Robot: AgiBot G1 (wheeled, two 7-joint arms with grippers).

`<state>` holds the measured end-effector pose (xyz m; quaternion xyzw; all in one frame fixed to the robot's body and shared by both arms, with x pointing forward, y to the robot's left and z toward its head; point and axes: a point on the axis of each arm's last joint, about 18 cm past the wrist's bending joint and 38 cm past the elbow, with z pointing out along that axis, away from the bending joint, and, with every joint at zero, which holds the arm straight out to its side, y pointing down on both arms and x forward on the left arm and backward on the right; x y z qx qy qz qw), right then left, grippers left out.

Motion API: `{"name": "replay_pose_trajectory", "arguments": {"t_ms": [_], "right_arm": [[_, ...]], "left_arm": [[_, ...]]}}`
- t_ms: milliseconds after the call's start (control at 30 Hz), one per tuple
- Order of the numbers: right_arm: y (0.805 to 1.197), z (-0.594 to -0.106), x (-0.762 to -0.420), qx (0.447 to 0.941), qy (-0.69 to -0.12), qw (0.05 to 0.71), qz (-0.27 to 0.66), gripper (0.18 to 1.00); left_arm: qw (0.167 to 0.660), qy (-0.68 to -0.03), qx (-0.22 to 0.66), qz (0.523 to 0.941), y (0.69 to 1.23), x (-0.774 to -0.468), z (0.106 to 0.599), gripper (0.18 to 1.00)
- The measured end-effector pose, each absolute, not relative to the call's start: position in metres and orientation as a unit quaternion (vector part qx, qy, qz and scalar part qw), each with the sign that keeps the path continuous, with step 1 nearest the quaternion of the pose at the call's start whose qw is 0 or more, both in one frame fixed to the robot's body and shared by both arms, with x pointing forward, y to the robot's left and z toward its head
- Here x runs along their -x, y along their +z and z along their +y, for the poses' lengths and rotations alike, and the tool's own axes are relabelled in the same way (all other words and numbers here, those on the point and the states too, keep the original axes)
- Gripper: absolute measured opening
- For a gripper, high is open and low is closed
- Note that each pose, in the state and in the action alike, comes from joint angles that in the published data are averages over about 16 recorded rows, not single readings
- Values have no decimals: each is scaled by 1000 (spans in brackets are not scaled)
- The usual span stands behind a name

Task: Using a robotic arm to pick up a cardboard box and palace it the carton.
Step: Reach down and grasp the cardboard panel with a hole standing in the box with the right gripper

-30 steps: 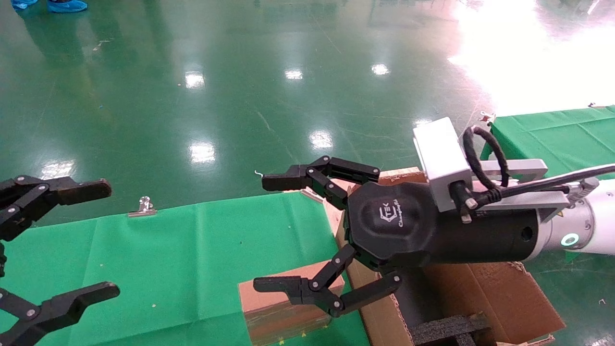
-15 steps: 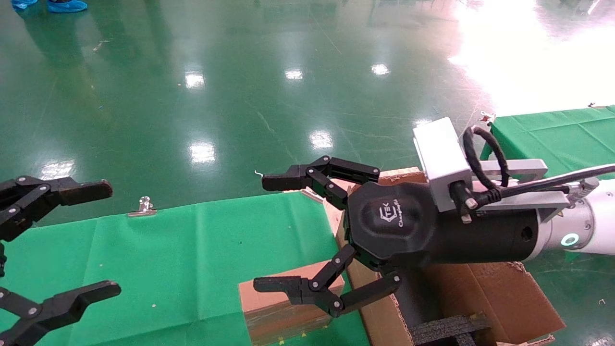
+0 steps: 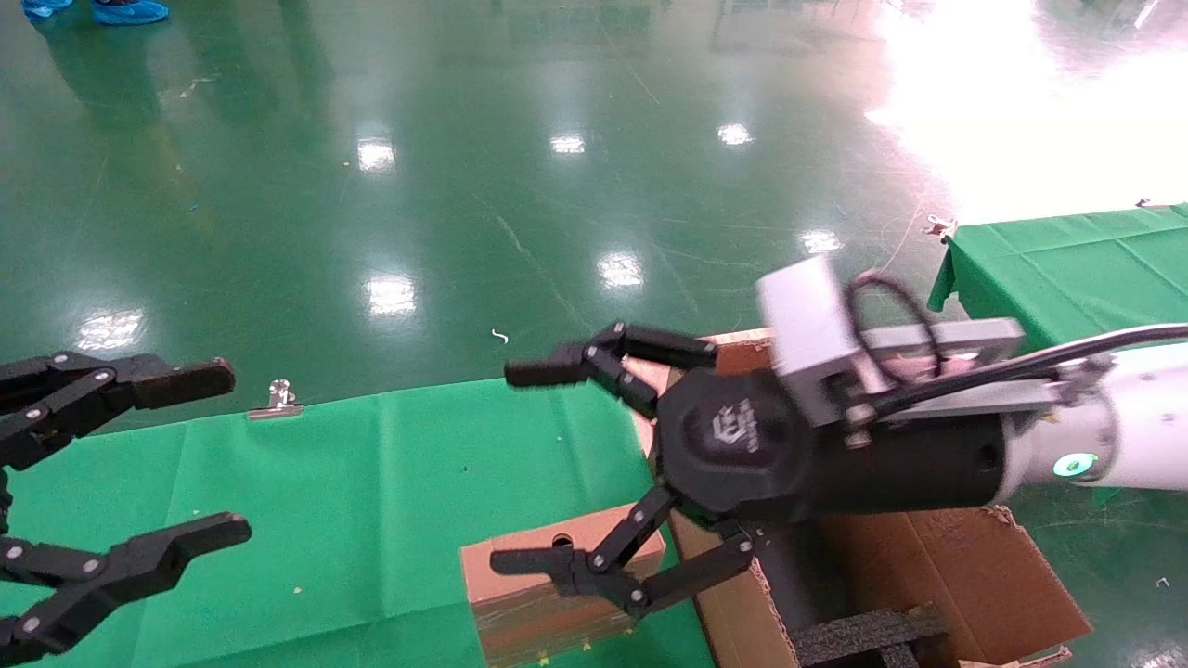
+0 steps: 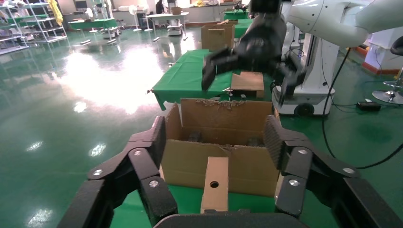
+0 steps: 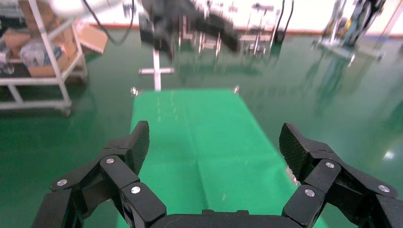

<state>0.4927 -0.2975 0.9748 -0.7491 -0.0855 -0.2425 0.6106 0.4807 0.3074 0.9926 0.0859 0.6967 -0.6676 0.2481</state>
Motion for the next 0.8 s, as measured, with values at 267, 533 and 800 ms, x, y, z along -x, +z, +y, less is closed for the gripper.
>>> {"name": "replay_pose_trajectory", "arguments": {"t_ms": [267, 533, 800], "right_arm": [[952, -292, -515, 810, -244, 528, -80, 1001], [934, -283, -538, 861, -245, 437, -91, 1001], [925, -271, -556, 892, -245, 362, -114, 1001]], "left_arm": [[248, -668, -86, 697, 993, -481, 307, 665], [248, -668, -86, 697, 993, -481, 307, 469], [248, -668, -86, 697, 993, -481, 307, 312]]}}
